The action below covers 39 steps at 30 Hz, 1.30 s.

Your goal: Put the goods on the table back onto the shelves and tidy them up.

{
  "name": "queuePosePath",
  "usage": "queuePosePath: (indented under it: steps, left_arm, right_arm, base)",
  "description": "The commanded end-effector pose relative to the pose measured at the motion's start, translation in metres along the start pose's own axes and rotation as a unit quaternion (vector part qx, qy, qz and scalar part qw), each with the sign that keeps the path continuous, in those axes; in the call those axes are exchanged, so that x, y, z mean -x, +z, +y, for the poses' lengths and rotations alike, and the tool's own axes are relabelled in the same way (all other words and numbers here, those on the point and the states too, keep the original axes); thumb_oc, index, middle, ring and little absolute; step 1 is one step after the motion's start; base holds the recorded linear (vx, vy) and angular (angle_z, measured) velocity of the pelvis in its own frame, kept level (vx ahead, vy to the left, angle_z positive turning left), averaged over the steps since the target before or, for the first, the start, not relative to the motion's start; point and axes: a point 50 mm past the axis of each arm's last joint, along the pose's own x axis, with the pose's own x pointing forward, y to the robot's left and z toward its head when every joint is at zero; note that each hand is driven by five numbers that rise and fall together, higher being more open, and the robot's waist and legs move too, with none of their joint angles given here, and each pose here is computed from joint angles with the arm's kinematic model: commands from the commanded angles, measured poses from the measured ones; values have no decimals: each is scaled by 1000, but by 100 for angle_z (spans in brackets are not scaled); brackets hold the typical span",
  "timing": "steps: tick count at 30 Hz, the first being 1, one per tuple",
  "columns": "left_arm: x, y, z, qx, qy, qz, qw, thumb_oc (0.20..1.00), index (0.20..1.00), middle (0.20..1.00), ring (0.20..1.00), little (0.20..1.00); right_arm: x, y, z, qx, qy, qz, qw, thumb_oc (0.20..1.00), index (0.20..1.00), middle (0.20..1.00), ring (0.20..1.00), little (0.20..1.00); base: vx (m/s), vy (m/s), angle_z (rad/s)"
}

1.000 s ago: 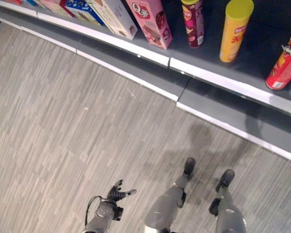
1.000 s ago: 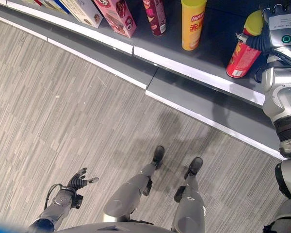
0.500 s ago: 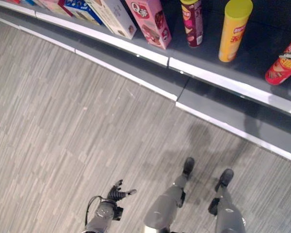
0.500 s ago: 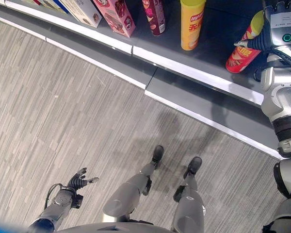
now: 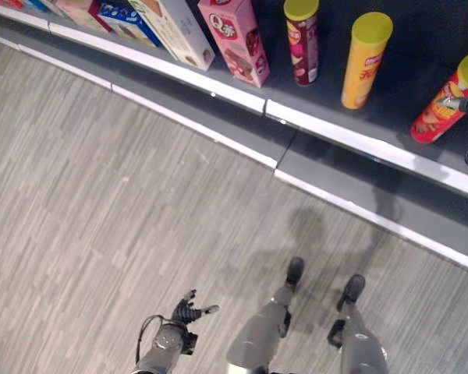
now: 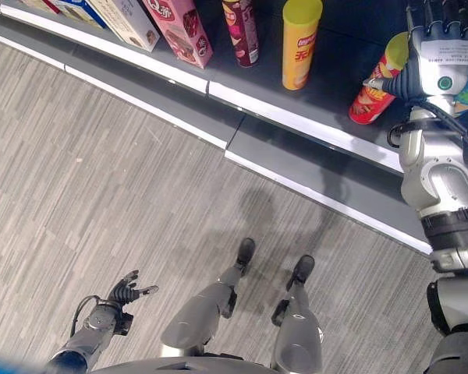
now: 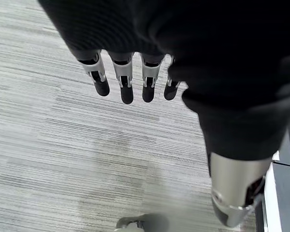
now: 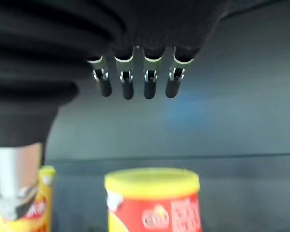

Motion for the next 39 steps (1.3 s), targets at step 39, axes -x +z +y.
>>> queuePosePath:
  steps: [39]
  left_arm:
    - [30, -91, 27, 49, 26, 184, 981, 1000, 1000, 1000, 1000, 1000]
  right_arm:
    - [482, 35, 56, -312, 562, 661, 388, 1000, 1000, 1000, 1000, 1000]
  base:
    - [40, 22, -15]
